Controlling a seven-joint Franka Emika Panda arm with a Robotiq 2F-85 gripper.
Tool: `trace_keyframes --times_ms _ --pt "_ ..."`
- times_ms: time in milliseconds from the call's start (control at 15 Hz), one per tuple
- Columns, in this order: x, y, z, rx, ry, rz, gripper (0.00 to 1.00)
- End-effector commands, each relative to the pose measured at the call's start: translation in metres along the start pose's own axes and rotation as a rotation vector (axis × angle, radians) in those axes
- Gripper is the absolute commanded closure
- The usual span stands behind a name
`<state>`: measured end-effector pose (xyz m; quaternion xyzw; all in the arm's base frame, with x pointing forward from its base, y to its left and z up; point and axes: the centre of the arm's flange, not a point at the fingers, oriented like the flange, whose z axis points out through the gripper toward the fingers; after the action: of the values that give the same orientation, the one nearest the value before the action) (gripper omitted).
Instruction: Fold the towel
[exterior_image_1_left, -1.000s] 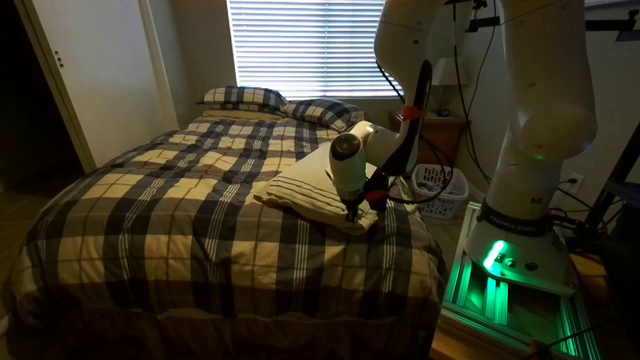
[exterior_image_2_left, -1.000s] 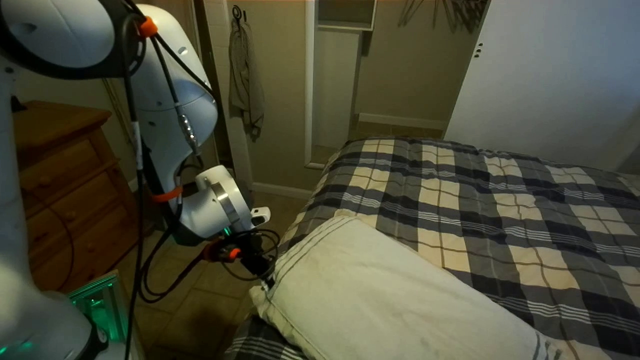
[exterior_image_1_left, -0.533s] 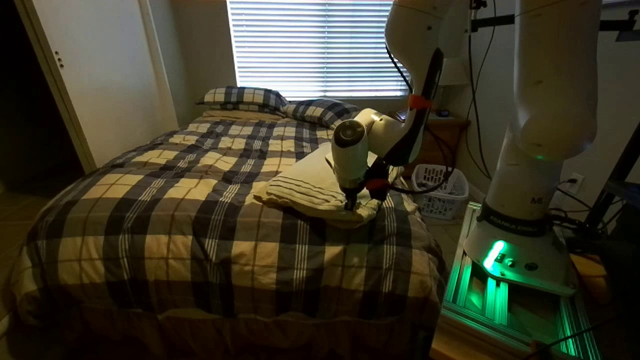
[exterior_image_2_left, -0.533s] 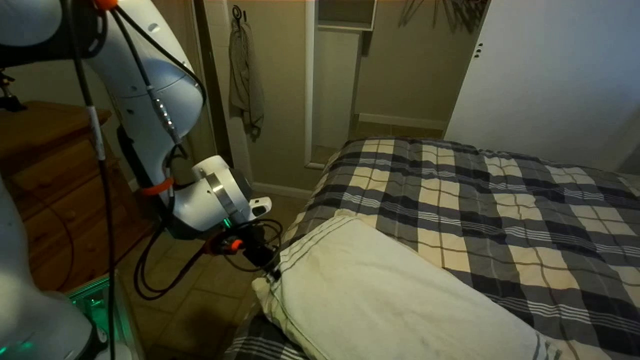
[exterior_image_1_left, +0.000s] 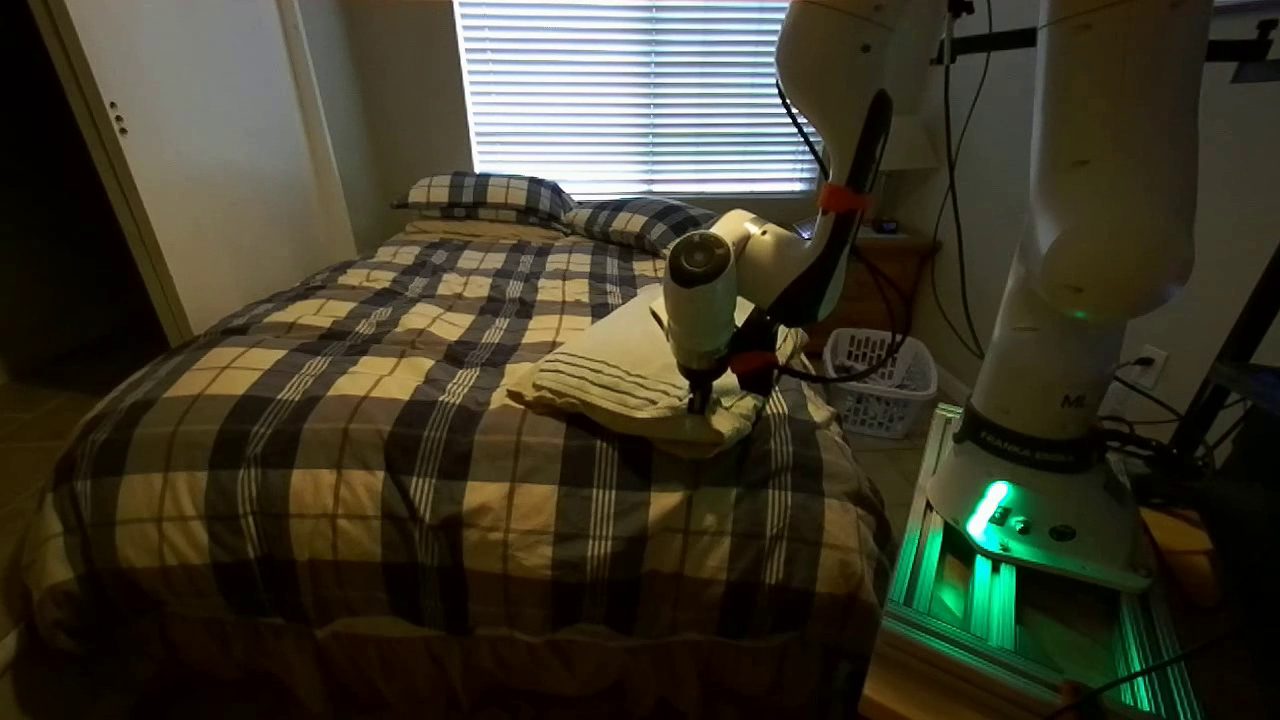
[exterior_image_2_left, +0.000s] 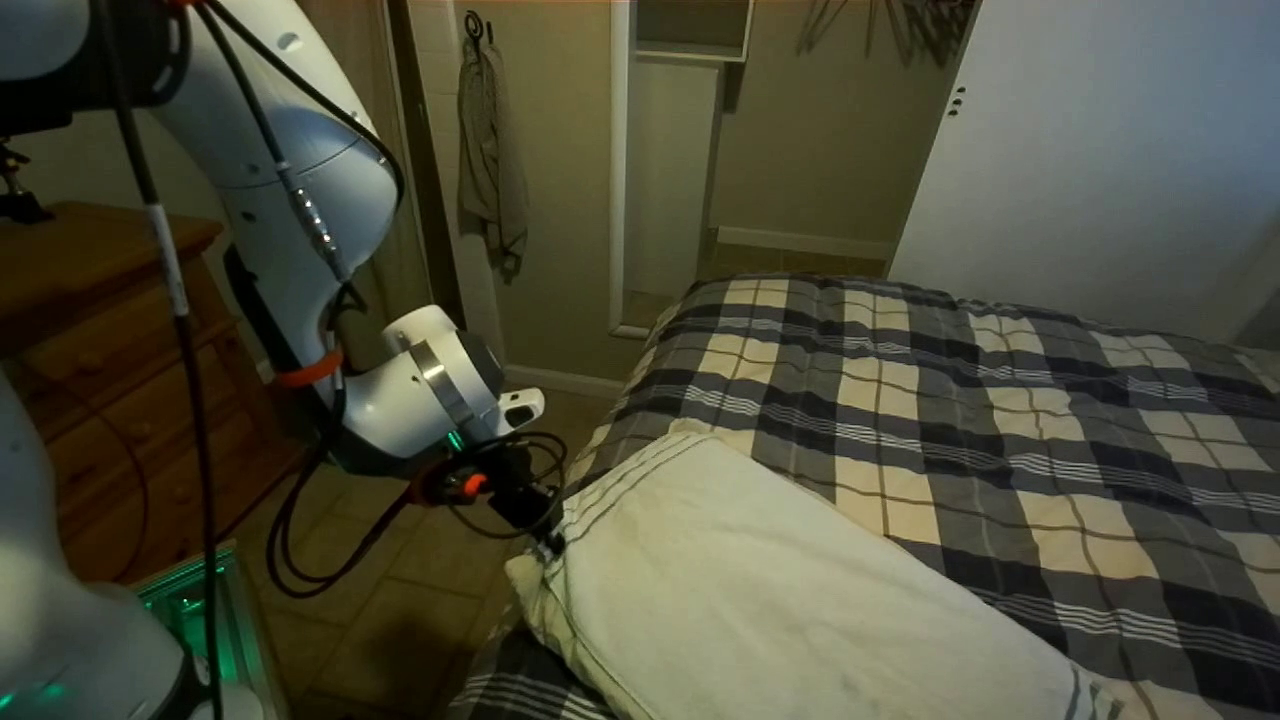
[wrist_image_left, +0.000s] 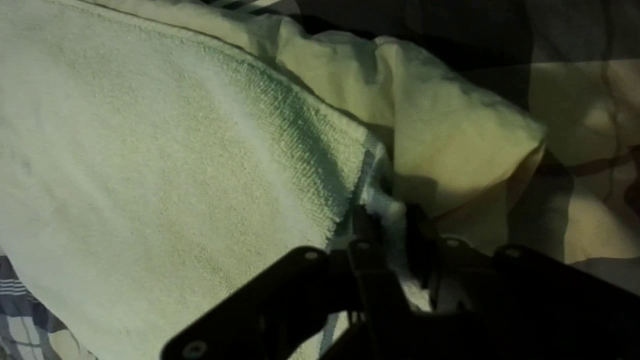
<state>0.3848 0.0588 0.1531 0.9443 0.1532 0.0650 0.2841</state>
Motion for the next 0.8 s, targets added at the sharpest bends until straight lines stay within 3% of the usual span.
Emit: trace_keyframes --times_ms 0,67,133,267,467,733 --pt "-0.004 0.008 -0.011 -0.024 0.019 -0.007 0.47" --pt "-0.003 0.008 -0.011 -0.026 0.021 -0.006 0.41" --pt "-0.003 0.009 -0.012 -0.029 0.025 -0.003 0.85" --pt "-0.002 0.011 -0.014 -0.033 0.028 0.000 0.81" --pt "-0.001 0.013 -0.016 -0.037 0.034 0.004 0.99" --pt "-0.002 0.020 -0.023 -0.050 0.048 0.008 0.98"
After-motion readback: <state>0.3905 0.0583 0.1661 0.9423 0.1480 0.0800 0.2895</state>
